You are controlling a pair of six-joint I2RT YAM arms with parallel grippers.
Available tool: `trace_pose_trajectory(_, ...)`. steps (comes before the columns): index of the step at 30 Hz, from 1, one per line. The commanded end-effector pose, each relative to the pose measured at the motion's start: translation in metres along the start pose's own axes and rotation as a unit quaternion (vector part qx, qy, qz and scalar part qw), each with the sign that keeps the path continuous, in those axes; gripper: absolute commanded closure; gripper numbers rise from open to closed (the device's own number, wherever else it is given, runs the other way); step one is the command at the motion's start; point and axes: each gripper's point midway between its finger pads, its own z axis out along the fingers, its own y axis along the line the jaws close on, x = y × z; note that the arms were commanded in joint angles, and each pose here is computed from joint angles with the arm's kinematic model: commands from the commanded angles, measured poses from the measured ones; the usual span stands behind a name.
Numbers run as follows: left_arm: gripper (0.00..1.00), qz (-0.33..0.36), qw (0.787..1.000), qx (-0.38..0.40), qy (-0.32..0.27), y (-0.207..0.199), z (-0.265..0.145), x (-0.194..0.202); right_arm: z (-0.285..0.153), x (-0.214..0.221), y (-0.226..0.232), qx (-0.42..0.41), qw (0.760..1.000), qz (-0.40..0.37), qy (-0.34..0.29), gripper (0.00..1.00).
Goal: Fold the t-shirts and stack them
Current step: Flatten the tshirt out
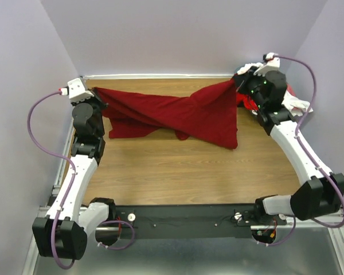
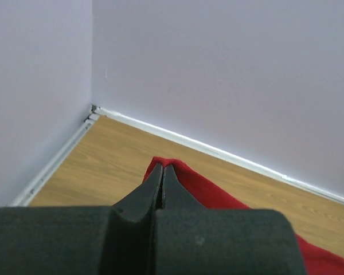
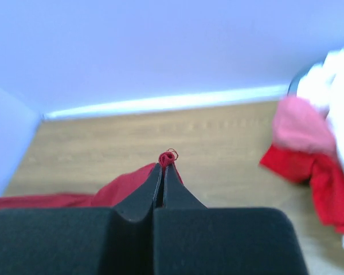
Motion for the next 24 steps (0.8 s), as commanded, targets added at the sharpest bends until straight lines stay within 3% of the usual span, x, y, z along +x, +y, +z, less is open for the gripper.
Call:
trace_pose_trajectory(1, 1.00, 0.009, 0.998, 0.012, -0.062, -0.006, -0.016, -0.068, -0.029, -0.070, 0.009, 0.014, 0.997, -0.038, -0.071, 0.99)
trace_pose_trajectory(8, 1.00, -0.016, 0.986, 0.066, -0.155, -0.022, -0.068, -0.158, -0.123, -0.180, 0.051, -0.019, 0.977, -0.070, -0.199, 0.99)
trace_pose_trajectory(14, 1.00, -0.032, 0.970, 0.111, -0.213, -0.032, -0.112, -0.212, -0.211, -0.243, 0.072, -0.030, 0.950, -0.096, -0.296, 1.00)
trace_pose_trajectory(24, 1.00, -0.051, 0.936, 0.184, -0.296, -0.046, -0.175, -0.276, -0.300, -0.287, 0.106, -0.086, 0.916, -0.113, -0.376, 0.99)
